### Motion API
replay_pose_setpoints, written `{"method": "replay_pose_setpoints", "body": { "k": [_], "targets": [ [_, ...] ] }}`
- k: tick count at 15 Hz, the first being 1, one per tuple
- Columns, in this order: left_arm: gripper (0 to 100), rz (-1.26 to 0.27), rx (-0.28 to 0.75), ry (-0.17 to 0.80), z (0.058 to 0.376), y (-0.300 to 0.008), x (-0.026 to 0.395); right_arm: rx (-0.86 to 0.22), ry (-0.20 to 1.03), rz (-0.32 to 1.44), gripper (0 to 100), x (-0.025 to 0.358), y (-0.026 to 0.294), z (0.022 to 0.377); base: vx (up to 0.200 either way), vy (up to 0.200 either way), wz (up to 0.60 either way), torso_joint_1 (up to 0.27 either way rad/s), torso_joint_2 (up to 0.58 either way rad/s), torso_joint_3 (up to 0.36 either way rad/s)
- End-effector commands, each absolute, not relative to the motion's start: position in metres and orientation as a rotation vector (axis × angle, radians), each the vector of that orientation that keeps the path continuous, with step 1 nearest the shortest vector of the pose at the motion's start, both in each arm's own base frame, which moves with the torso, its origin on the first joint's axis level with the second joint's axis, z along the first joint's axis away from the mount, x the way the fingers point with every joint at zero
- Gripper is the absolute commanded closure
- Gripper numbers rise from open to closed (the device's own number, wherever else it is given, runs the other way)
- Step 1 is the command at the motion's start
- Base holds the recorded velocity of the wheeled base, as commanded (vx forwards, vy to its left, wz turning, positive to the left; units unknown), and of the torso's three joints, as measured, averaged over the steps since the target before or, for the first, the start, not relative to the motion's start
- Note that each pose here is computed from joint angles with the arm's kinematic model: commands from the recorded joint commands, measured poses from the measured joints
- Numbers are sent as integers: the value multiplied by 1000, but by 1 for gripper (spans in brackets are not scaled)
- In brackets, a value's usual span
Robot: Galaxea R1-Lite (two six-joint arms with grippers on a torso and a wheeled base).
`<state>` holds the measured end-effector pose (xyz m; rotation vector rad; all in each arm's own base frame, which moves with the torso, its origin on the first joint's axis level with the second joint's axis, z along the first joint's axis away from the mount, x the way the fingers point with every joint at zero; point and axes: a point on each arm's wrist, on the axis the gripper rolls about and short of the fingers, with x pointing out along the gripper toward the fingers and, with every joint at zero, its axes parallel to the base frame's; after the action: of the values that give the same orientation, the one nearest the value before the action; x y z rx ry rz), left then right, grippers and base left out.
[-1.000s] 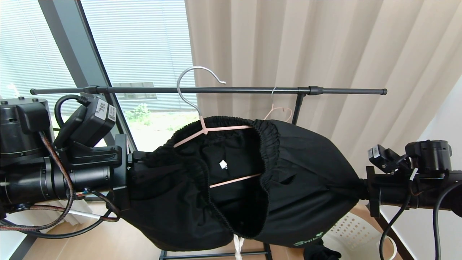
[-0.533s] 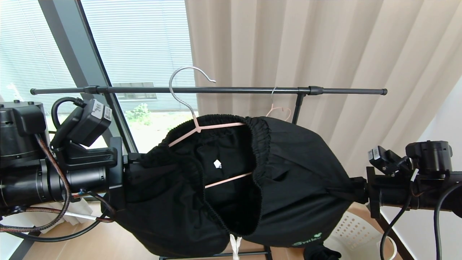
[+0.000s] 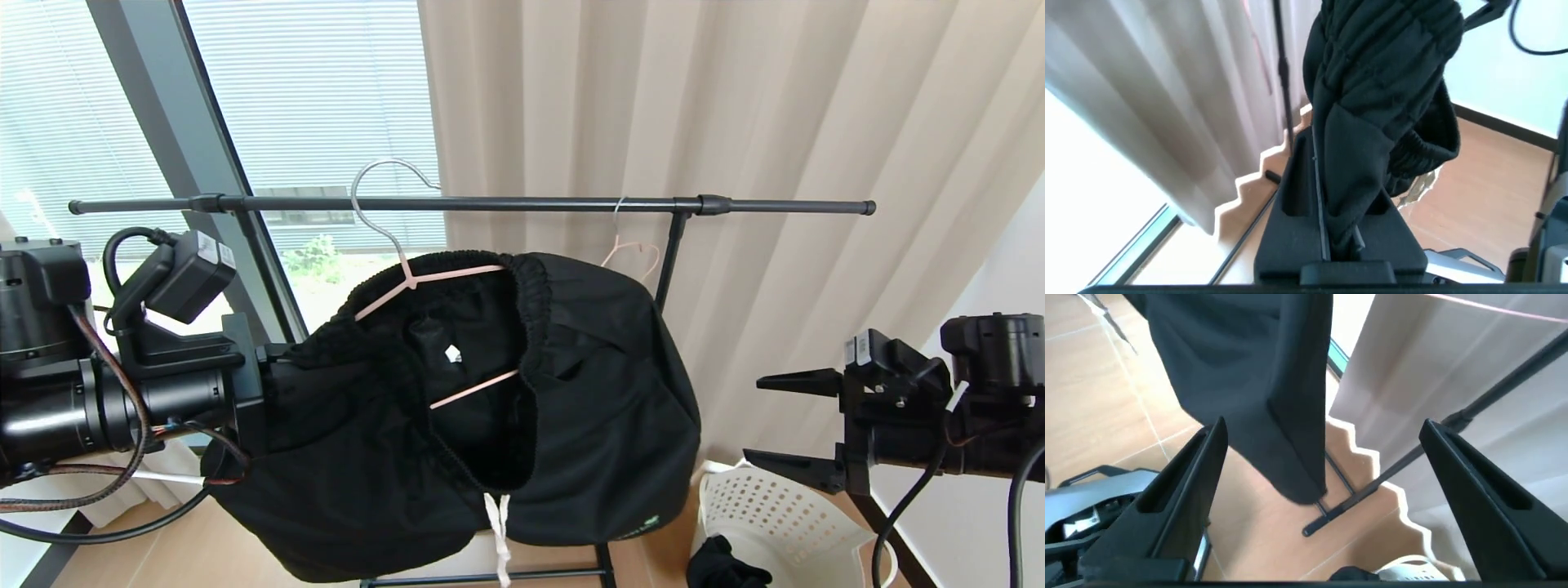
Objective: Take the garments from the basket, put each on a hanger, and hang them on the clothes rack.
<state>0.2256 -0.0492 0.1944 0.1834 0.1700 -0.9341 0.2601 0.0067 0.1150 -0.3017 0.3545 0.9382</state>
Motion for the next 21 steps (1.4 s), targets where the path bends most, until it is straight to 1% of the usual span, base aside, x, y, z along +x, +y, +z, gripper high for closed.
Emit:
{"method": "replay_pose_setpoints", "body": {
  "k": [1,2,5,6,7,8,9,12,15,16,17,18,19,20,21],
  "targets": [
    [100,-889,177,218,184,-47,235,-295,346,919,0,264,19,129,0,0,0,0,0,0],
    [100,-879,177,224,184,-47,237,-286,347,910,0,265,24,133,0,0,0,0,0,0],
    [100,-834,186,248,180,-49,246,-218,392,763,0,273,66,156,0,0,0,0,0,0],
    [100,-832,186,253,179,-49,246,-190,391,742,0,274,74,160,0,0,0,0,0,0],
    [100,-804,191,272,175,-50,250,-109,373,703,0,277,90,166,0,0,0,0,0,0],
    [100,-795,193,277,174,-51,251,-92,360,694,0,280,96,168,0,0,0,0,0,0],
    [100,-795,193,288,172,-51,251,-67,334,636,0,283,106,172,0,0,0,0,0,0],
    [100,-795,203,325,163,-58,252,-74,351,643,0,281,115,167,0,0,0,0,0,0],
    [100,-726,225,407,144,-64,266,-78,349,628,0,282,116,168,0,0,0,0,0,0],
    [100,-725,225,415,142,-64,268,-78,349,628,0,282,116,168,0,0,0,0,0,0],
    [100,-733,233,462,128,-68,271,-78,351,628,0,282,116,167,0,0,0,0,0,0],
    [100,-725,250,486,121,-69,274,-78,352,628,0,282,116,167,0,0,0,0,0,0],
    [100,-673,326,542,103,-69,280,-78,352,628,0,283,117,167,0,0,0,0,0,0],
    [100,-654,365,568,94,-70,284,-79,366,626,0,285,117,162,0,0,0,0,0,0],
    [100,-656,380,586,87,-73,288,-79,368,625,0,287,118,162,0,0,0,0,0,0]
  ]
}}
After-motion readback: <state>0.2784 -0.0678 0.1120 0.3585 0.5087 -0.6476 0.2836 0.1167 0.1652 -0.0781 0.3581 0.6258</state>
